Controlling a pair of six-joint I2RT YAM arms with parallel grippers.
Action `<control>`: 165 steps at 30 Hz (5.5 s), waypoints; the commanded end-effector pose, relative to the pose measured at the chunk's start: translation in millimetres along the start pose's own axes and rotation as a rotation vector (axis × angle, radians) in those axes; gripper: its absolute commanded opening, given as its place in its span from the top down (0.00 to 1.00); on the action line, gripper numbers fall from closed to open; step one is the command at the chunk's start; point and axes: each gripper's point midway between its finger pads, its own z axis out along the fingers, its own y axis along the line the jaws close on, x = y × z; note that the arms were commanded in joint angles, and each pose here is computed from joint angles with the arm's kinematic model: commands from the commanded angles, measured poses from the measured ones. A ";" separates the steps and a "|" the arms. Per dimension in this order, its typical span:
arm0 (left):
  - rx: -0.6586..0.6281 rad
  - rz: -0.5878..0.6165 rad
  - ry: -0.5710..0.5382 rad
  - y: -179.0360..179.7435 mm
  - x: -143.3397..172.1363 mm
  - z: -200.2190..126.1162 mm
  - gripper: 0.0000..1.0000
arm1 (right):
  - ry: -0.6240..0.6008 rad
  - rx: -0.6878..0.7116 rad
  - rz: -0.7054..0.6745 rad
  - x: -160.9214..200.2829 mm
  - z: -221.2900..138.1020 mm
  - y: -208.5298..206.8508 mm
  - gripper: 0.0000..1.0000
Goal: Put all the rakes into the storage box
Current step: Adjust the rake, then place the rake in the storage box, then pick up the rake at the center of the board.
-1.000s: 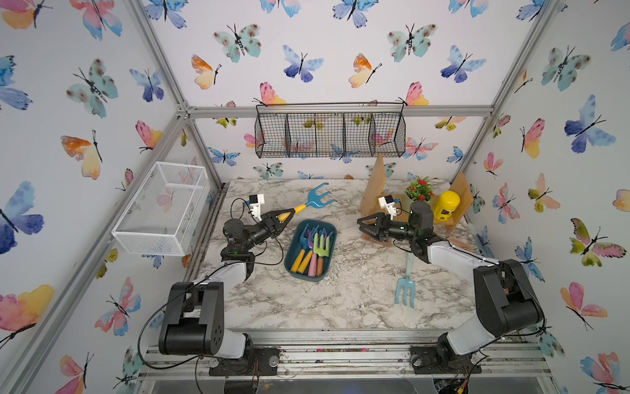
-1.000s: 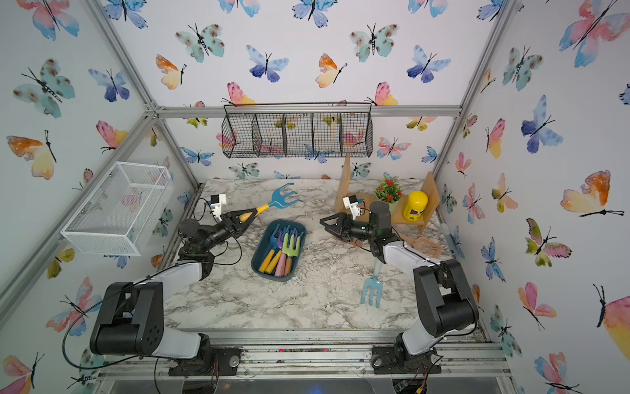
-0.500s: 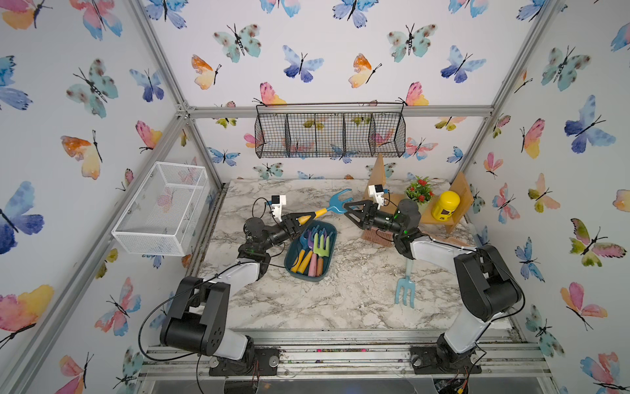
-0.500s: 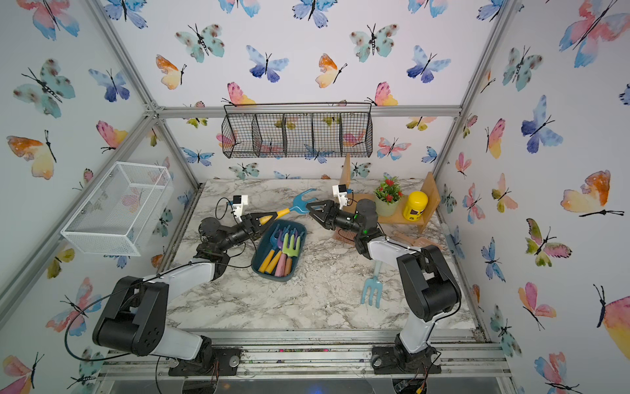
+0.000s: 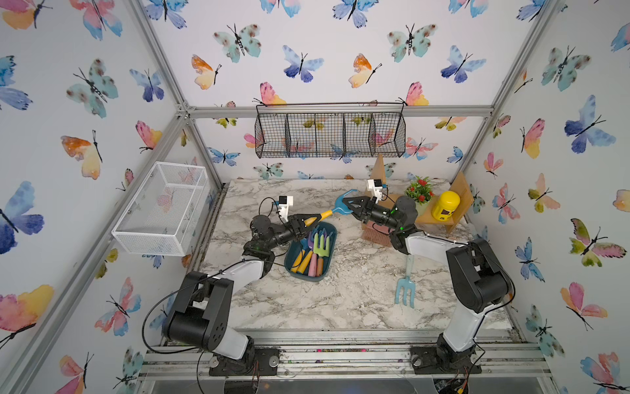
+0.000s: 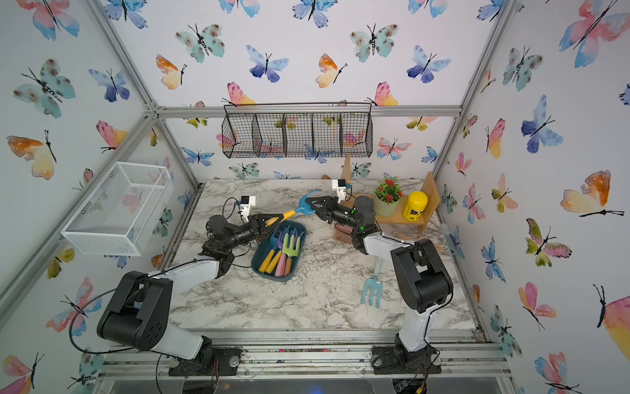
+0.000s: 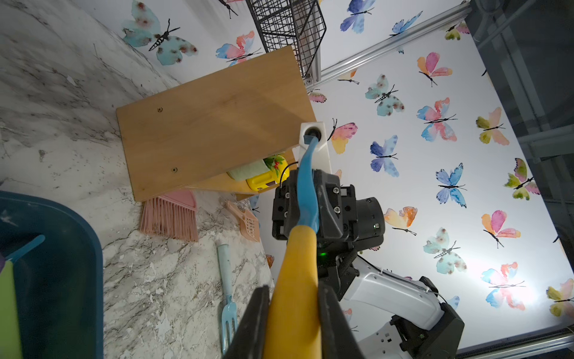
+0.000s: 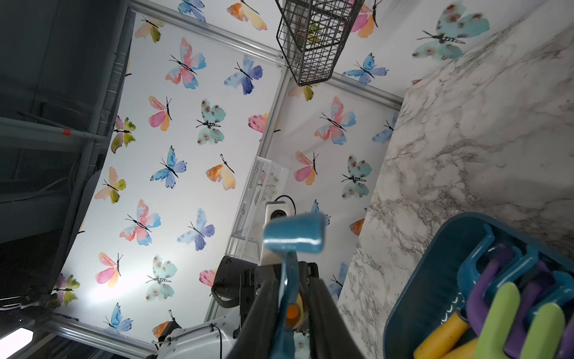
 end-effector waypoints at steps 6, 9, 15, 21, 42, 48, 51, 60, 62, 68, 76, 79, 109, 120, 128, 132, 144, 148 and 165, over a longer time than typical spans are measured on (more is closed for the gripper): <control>-0.051 0.146 0.046 -7.4 -1.7 -2.4 0.44 | 0.018 0.020 -0.083 6.4 -3.7 5.5 0.97; -0.093 0.211 0.061 -9.4 -4.0 -10.8 0.44 | 0.043 0.057 -0.091 14.0 -7.6 0.2 0.98; -0.252 0.338 0.200 8.3 15.1 -26.0 0.44 | 0.082 0.068 -0.092 23.7 -11.2 -1.3 0.98; -0.446 0.450 0.222 34.9 19.8 -50.0 0.44 | 0.115 0.073 -0.101 25.6 -9.9 0.3 0.98; -0.372 0.511 0.184 14.8 1.7 -45.3 0.46 | 0.342 0.167 -0.081 58.5 -0.1 -29.2 0.98; -0.288 0.493 0.220 6.1 16.0 -40.3 0.47 | 0.410 0.159 -0.052 74.8 22.2 -38.1 0.98; -0.304 0.494 0.218 8.5 16.6 -42.1 0.47 | 0.431 0.161 -0.038 80.6 29.9 -45.5 0.97; -0.317 0.494 0.208 8.9 14.5 -43.1 0.48 | 0.493 0.236 -0.039 97.9 38.2 -80.5 0.97; -0.317 0.488 0.208 9.6 14.5 -42.5 0.48 | 0.514 0.263 -0.046 103.9 39.2 -88.5 0.97; -0.314 0.479 0.207 10.9 15.2 -42.2 0.48 | 0.553 0.310 -0.041 114.5 42.7 -108.3 0.96; -0.317 0.469 0.207 13.2 15.4 -41.8 0.48 | 0.587 0.342 -0.045 122.4 49.2 -120.4 0.95; -0.319 0.467 0.207 14.3 15.2 -41.5 0.48 | 0.604 0.369 -0.059 125.7 53.6 -127.0 0.94; -0.314 0.452 0.190 17.5 8.3 -35.6 0.48 | 0.388 0.899 -0.375 56.6 7.5 -115.4 0.18; -0.365 0.435 0.145 30.7 -0.3 -32.0 0.48 | -0.077 1.479 -0.304 21.7 -178.9 -111.6 0.19; -0.562 0.419 0.111 63.9 -5.3 -40.7 0.47 | -0.168 1.662 -0.107 51.4 -255.2 -139.6 0.21; -0.578 0.419 0.124 67.2 -4.4 -41.8 0.47 | -0.132 1.684 -0.055 66.3 -269.9 -155.4 0.21; -0.581 0.412 0.128 67.6 -5.6 -40.4 0.44 | -0.120 1.729 0.045 92.7 -307.3 -177.3 0.24; -0.575 0.407 0.126 66.2 -6.3 -39.1 0.44 | -0.084 1.705 0.061 100.5 -304.1 -188.8 0.28; -0.493 0.433 0.215 49.4 -2.0 -27.3 0.43 | 0.153 1.354 -0.115 77.8 -220.0 -178.2 0.93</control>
